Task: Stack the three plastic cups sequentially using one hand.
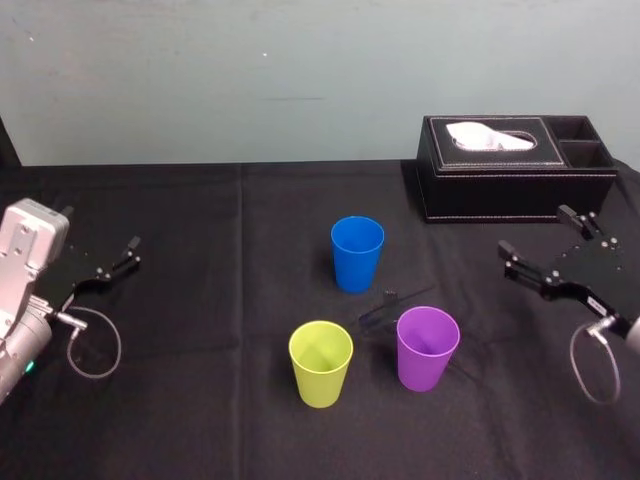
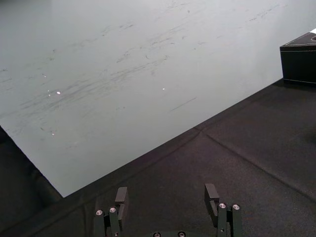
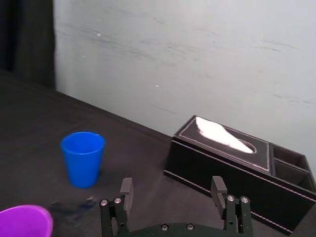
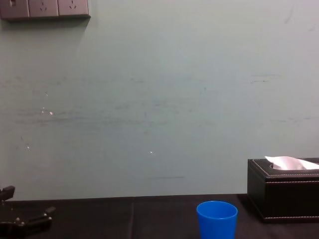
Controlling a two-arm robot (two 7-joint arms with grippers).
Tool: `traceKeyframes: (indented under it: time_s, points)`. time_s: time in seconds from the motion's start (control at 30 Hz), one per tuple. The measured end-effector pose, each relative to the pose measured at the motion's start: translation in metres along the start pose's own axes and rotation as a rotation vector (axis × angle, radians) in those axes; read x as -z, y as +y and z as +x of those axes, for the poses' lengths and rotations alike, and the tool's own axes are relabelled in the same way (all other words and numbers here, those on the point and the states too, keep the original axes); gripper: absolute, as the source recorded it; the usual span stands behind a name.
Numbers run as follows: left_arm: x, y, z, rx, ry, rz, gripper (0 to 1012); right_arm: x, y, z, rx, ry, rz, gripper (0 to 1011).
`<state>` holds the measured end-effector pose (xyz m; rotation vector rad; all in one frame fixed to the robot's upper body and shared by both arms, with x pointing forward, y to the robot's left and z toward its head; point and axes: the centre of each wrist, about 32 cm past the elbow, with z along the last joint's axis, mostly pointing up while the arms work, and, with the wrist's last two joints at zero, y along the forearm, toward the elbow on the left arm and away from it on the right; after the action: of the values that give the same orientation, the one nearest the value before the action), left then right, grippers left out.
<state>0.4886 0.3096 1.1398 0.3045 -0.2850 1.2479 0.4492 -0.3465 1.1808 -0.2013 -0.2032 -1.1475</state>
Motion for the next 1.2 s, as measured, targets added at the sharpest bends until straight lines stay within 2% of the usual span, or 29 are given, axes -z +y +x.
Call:
traceKeyframes:
  time_s: [0.23, 0.37, 0.73, 0.97, 1.2]
  points:
    - [0.000, 0.000, 0.0000, 0.000, 0.000, 0.000, 1010, -0.006, -0.025, 0.0034, -0.099, -0.011, 0.004, 1000]
    - [0.000, 0.000, 0.0000, 0.000, 0.000, 0.000, 1010, -0.006, -0.034, 0.0040, -0.138, -0.020, 0.006, 1000]
    - [0.000, 0.000, 0.0000, 0.000, 0.000, 0.000, 1010, 0.001, -0.056, 0.0049, -0.249, -0.015, 0.003, 1002]
    - [0.000, 0.000, 0.0000, 0.000, 0.000, 0.000, 1010, 0.009, -0.063, 0.0015, -0.305, -0.002, -0.017, 1000]
    - [0.000, 0.000, 0.0000, 0.000, 0.000, 0.000, 1010, 0.019, -0.063, -0.0075, -0.343, 0.015, -0.037, 1002]
